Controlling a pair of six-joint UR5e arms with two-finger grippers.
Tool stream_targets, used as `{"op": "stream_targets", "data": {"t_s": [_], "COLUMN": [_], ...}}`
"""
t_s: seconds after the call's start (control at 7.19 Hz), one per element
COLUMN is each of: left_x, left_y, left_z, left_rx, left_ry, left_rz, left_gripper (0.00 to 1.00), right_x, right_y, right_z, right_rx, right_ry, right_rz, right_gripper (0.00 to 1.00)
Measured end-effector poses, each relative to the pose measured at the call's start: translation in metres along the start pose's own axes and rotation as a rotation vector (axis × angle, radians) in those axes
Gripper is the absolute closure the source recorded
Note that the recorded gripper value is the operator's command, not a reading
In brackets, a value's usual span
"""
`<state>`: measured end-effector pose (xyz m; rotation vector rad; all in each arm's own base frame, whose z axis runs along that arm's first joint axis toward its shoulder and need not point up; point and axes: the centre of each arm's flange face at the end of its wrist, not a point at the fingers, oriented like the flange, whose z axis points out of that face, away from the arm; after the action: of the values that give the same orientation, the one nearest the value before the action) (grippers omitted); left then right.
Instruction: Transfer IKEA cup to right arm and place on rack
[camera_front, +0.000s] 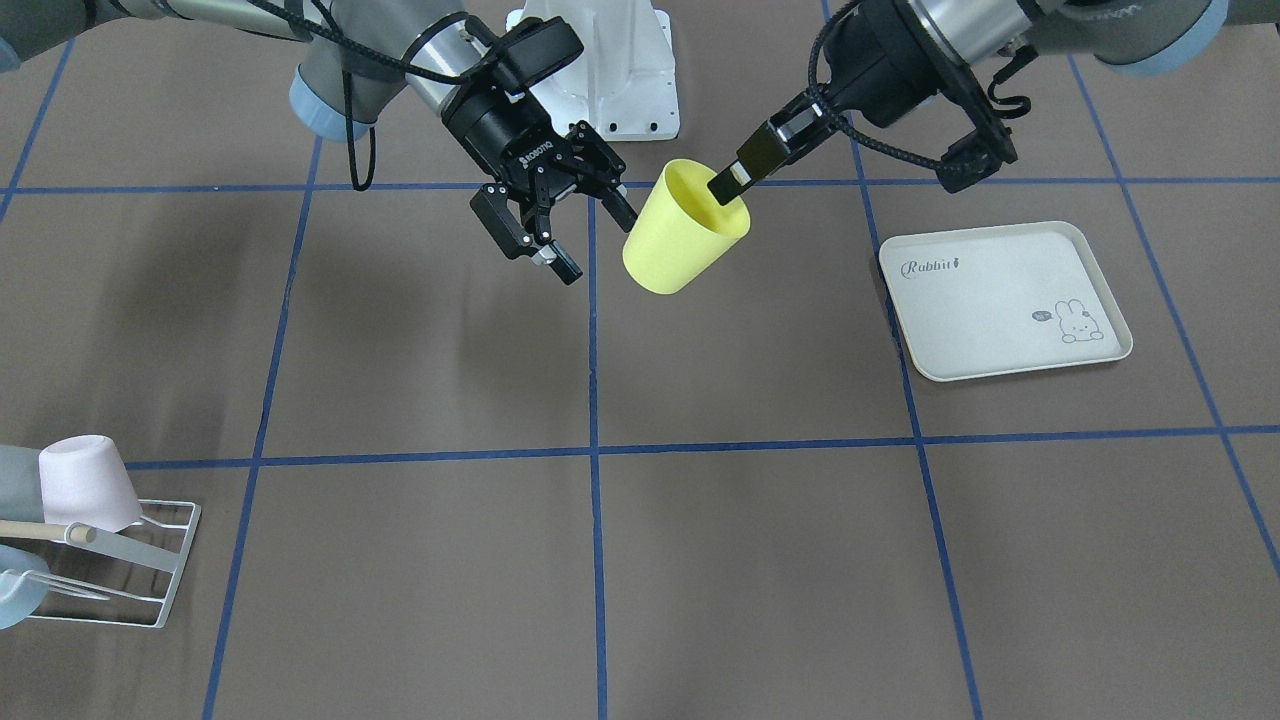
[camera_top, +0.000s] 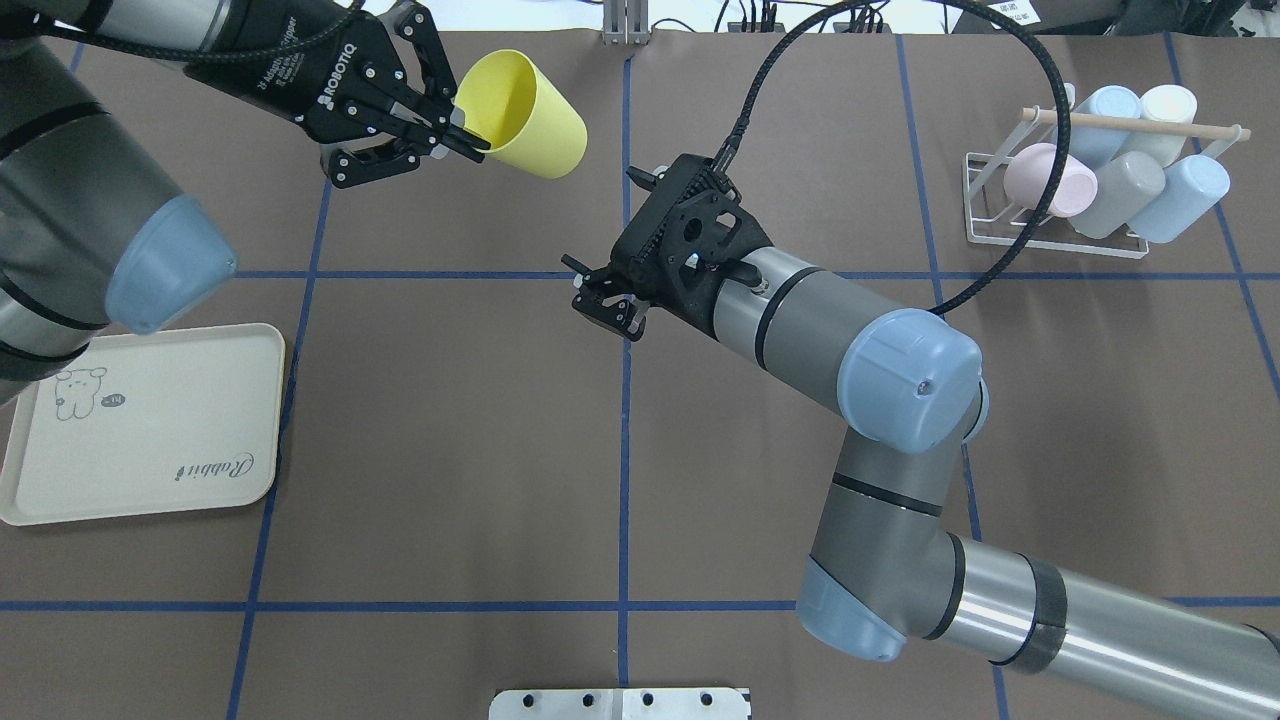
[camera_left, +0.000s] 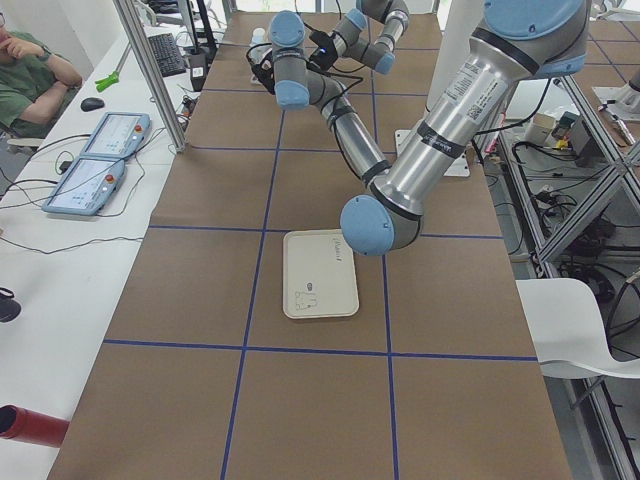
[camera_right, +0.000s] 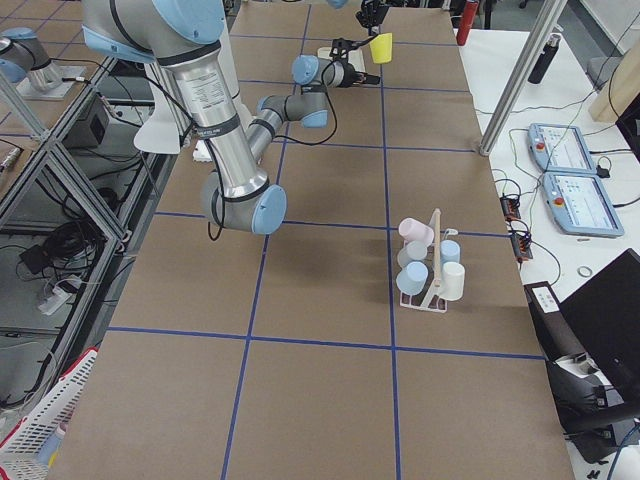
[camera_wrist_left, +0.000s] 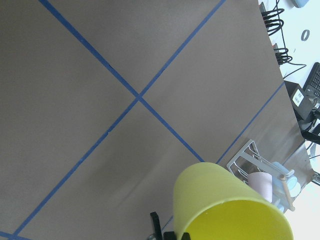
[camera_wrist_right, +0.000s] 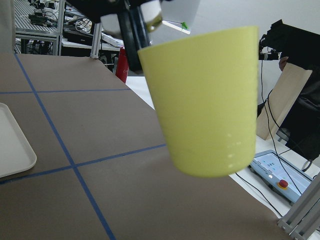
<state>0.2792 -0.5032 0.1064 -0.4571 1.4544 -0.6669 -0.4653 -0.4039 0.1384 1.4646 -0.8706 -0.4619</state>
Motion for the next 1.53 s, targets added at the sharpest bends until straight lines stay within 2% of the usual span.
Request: {"op": "stream_targets", "data": {"t_s": [0.7,1.53], "left_x": [-0.006,-0.009], "left_y": [0.012,0.018], "left_z": [0.02,0.028], "left_rx": [-0.032,-0.047], "left_ry": [-0.027,-0.037], "left_rz": [0.015,0.02], "left_gripper": [1.0,1.0], "right_x": [-0.001,-0.001], "right_y": [-0.007,-0.011], "right_z": [-0.002,-0.003], "right_rx": [0.019,0.024], "right_ry": [0.02,0.021], "right_rz": [0.004,-0.052], "right_gripper": [0.01,0.02]}}
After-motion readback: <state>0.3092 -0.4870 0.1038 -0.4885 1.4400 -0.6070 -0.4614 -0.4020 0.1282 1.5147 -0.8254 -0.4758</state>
